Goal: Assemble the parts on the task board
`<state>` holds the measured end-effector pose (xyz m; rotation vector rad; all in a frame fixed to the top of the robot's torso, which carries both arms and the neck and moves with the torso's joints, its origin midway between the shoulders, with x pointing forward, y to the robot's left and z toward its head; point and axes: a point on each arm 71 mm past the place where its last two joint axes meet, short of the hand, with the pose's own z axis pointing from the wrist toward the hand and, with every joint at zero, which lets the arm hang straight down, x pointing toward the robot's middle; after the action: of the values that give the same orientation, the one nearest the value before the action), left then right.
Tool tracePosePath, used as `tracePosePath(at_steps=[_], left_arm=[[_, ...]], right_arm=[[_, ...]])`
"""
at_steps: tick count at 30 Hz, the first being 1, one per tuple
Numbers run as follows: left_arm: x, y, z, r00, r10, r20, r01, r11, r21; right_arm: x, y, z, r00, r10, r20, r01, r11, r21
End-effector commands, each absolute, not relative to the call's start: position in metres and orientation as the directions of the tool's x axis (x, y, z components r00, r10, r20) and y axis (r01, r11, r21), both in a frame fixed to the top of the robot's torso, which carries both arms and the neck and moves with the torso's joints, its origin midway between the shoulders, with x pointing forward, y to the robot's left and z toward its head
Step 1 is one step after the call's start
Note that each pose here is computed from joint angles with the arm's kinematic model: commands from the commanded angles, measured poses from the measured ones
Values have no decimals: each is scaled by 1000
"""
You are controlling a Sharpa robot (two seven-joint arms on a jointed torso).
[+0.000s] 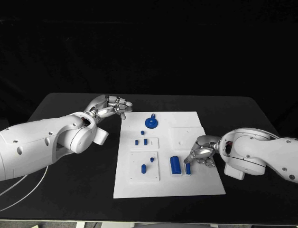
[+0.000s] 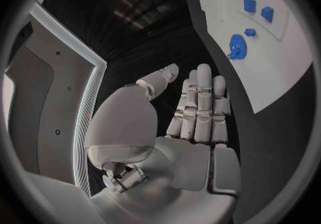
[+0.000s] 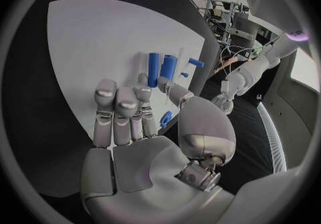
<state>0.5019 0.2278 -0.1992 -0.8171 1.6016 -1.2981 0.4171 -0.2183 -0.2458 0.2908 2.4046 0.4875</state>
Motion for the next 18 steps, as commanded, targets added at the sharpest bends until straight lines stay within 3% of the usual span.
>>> tracePosePath(at_steps=[1, 18], left_arm=[[501, 226, -198, -396, -889, -230, 47, 230, -972], [501, 226, -199, -395, -889, -231, 43, 233, -971]], right_arm=[[416, -218, -248, -781, 311, -542, 87, 913, 399], [417, -219, -247, -765, 278, -581, 58, 928, 368]])
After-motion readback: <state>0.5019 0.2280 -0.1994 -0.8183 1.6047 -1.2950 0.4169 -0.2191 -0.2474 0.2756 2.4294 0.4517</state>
